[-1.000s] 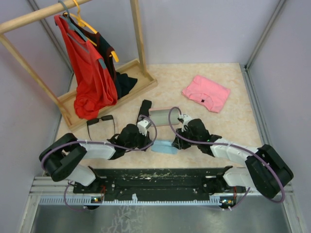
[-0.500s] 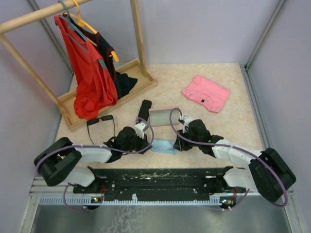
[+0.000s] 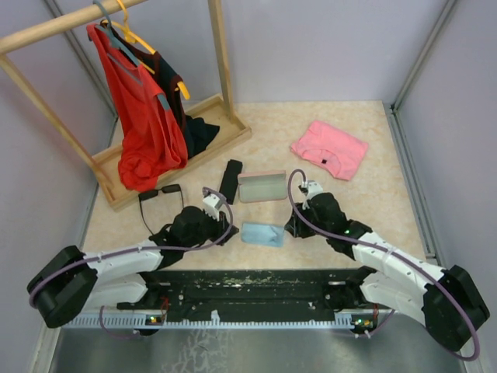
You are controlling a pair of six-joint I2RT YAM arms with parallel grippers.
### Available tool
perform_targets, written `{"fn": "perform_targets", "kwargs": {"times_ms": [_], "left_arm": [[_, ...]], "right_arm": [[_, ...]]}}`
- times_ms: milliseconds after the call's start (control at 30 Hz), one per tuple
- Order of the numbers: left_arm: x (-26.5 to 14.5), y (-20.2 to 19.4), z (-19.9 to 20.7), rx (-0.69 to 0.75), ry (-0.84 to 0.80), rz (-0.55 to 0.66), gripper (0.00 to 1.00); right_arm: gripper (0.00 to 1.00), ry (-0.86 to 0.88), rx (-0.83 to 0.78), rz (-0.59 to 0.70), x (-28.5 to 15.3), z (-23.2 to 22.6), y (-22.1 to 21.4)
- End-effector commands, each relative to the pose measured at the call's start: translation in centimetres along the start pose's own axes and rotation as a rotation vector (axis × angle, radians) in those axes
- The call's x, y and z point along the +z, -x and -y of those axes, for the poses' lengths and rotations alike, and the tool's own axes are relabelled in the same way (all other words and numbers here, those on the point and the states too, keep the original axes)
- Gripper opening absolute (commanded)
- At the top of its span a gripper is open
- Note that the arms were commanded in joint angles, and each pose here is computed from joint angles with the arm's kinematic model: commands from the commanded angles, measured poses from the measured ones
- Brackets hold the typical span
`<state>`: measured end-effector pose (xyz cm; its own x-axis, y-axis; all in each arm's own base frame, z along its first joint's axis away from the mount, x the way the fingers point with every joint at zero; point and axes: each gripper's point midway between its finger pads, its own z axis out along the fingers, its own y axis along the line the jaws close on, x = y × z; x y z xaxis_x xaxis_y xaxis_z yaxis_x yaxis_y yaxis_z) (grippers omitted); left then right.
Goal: Organize the sunglasses
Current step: Fold the glasses cleaning cloth at the center of the board.
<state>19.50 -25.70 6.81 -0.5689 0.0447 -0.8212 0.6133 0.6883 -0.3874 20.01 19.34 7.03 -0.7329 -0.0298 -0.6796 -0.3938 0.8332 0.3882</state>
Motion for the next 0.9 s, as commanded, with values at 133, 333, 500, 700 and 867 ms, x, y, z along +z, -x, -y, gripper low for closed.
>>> {"fn": "perform_targets", "kwargs": {"times_ms": [133, 333, 500, 700, 867], "left_arm": [[2.6, 2.1, 1.3, 0.005, -0.038, -0.016, 0.00], [5.0, 1.2, 2.0, 0.000, -0.100, -0.061, 0.00], [5.8, -0.7, 1.6, -0.012, -0.104, -0.114, 0.00], [6.2, -2.8, 0.9, -0.038, -0.088, -0.164, 0.00], [6.2, -3.6, 0.2, -0.060, -0.057, -0.180, 0.00]], "right_arm": [[0.26, -0.064, 0.213, 0.075, 0.5, 0.0, 2.0], [0.22, -0.010, 0.279, 0.011, 1.3, -1.3, 0.9], [0.21, 0.019, 0.305, 0.020, 1.7, -2.3, 0.8], [0.07, 0.056, 0.327, 0.053, 2.8, -3.3, 2.0], [0.00, 0.074, 0.345, 0.080, 4.0, -3.9, 2.9]]}}
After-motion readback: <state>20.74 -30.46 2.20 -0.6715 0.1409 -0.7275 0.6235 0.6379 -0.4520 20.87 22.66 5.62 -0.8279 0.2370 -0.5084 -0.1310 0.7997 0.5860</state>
